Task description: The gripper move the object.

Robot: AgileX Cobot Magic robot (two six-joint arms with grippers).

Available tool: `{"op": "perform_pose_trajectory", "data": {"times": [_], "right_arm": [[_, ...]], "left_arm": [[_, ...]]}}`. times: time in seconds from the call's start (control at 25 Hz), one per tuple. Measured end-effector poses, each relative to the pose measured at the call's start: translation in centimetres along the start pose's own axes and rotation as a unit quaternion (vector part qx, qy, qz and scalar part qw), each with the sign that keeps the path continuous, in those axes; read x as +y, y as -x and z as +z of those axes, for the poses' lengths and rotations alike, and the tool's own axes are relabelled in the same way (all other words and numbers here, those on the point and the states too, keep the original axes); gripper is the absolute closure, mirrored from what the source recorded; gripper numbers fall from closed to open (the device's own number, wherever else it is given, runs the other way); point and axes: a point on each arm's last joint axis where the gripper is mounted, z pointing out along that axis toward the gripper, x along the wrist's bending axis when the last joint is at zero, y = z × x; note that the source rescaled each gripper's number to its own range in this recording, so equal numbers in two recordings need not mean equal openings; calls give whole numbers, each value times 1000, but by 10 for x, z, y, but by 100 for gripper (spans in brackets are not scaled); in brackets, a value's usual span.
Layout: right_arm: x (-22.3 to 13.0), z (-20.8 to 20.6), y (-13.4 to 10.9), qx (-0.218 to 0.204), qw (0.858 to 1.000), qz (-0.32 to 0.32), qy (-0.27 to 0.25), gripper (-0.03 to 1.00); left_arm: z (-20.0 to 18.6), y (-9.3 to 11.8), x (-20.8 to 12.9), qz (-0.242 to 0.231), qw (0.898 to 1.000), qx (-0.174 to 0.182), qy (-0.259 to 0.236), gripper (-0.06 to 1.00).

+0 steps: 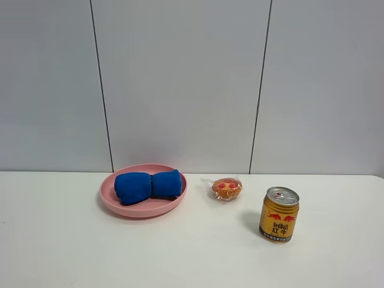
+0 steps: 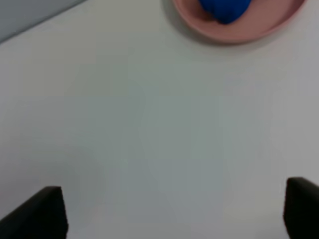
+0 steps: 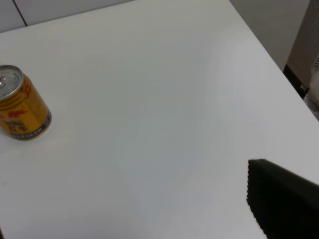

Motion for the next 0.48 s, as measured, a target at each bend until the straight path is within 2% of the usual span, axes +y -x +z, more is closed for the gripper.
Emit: {"op": "perform_pose_trajectory", "data": {"times": [0.24,0.48], "right_arm": [[0,0,0,0,1000,0,0,-3],[0,0,0,0,1000,0,0,-3]], "left_arm": [[-29,-5,-89,-47,997,-9,63,-2],[-38,-4,-137,-91,988,-29,118,-2]]}}
